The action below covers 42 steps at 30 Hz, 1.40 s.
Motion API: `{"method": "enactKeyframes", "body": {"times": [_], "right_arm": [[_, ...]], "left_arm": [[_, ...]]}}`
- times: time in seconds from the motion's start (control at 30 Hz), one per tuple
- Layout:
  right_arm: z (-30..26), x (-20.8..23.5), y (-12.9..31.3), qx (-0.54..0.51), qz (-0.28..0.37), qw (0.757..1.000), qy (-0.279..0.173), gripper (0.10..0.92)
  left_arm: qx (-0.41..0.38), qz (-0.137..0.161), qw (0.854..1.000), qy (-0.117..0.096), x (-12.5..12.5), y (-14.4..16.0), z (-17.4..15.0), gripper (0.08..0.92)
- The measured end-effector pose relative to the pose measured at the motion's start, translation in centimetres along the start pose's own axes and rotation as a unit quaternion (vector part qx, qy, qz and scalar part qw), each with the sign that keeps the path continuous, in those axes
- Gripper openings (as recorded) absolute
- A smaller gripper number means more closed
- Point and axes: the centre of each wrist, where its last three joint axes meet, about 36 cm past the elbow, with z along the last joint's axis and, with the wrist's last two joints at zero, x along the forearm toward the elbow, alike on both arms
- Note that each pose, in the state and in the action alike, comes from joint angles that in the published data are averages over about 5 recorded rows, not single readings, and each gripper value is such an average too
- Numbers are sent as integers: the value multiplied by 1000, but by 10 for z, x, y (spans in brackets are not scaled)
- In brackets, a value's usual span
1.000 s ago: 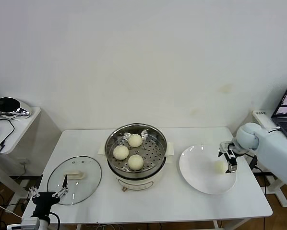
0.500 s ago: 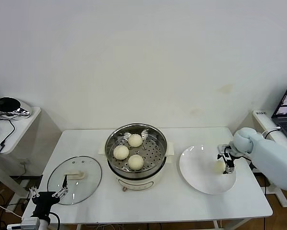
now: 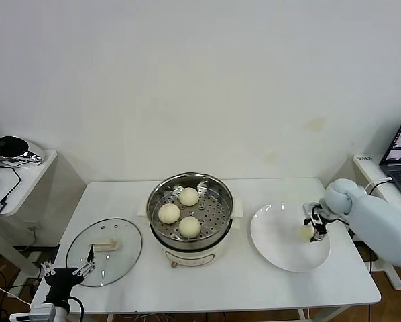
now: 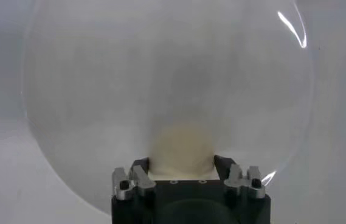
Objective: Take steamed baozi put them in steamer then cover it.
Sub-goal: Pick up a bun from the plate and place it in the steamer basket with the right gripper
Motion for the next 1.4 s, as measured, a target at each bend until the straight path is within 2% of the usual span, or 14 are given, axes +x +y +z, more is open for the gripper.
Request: {"method": "enactKeyframes", "body": {"times": [0.17, 0.37, 0.67, 0.83, 1.07, 1.4], "right_arm": [[-4, 33, -10, -2, 12, 1000, -7, 579], [-33, 100, -34, 8, 46, 998, -32, 594], [-121, 211, -59, 44, 94, 991, -80, 601], [-176, 246, -60, 46, 97, 988, -107, 602], [-246, 251, -58, 36, 80, 989, -120, 602], [-308, 204, -60, 25, 45, 993, -105, 602]], "left_arm": [[0, 1, 1000, -2, -1, 0, -1, 823], [2, 5, 1000, -3, -4, -3, -2, 823], [2, 11, 1000, -5, -6, -5, -2, 823], [3, 11, 1000, -6, -6, -4, -2, 823], [9, 8, 1000, -9, -6, -6, -2, 823], [11, 3, 1000, -12, -3, -4, -5, 823]]}}
